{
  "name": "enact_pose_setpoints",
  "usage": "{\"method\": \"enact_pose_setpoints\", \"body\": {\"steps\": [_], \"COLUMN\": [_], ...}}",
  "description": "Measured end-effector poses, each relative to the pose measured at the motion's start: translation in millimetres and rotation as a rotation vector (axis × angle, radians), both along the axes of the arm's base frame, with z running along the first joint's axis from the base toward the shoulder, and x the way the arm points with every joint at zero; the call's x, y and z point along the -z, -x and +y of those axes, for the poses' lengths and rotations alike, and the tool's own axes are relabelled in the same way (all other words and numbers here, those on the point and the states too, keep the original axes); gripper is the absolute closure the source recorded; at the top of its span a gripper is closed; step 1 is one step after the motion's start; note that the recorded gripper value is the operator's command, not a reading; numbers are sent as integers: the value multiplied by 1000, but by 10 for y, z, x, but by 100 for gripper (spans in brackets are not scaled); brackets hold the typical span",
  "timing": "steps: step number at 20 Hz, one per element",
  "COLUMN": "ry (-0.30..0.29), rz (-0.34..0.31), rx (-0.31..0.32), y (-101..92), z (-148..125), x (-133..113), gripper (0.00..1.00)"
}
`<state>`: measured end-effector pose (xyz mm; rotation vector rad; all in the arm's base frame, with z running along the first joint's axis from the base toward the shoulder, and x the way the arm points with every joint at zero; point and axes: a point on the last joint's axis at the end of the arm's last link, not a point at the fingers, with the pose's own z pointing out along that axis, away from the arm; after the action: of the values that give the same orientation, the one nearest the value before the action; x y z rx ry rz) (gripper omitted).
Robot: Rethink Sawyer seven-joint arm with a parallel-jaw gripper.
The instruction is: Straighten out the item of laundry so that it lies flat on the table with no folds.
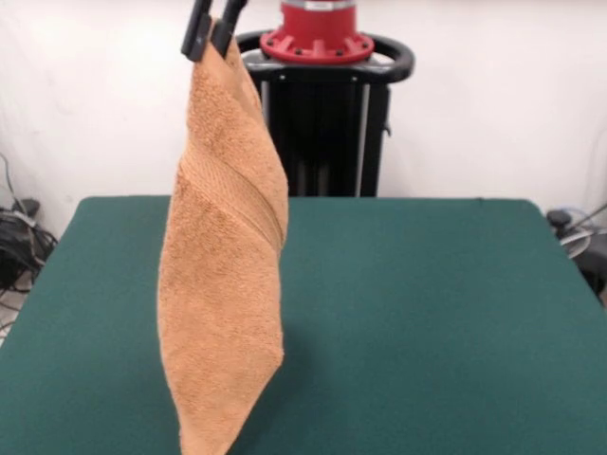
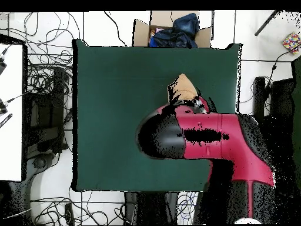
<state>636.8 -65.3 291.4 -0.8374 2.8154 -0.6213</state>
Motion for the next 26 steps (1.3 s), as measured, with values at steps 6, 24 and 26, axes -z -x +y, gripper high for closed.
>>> {"method": "enact_pose_setpoints", "body": {"steps": [6,24,26], "ry": [8,74,78], "rz": [11,3,6], "rx": [-42,-177,-177], "y": [80,323,354], "z": [129,432,437], "x": [173,569,579], "gripper": [100,100,100]}}
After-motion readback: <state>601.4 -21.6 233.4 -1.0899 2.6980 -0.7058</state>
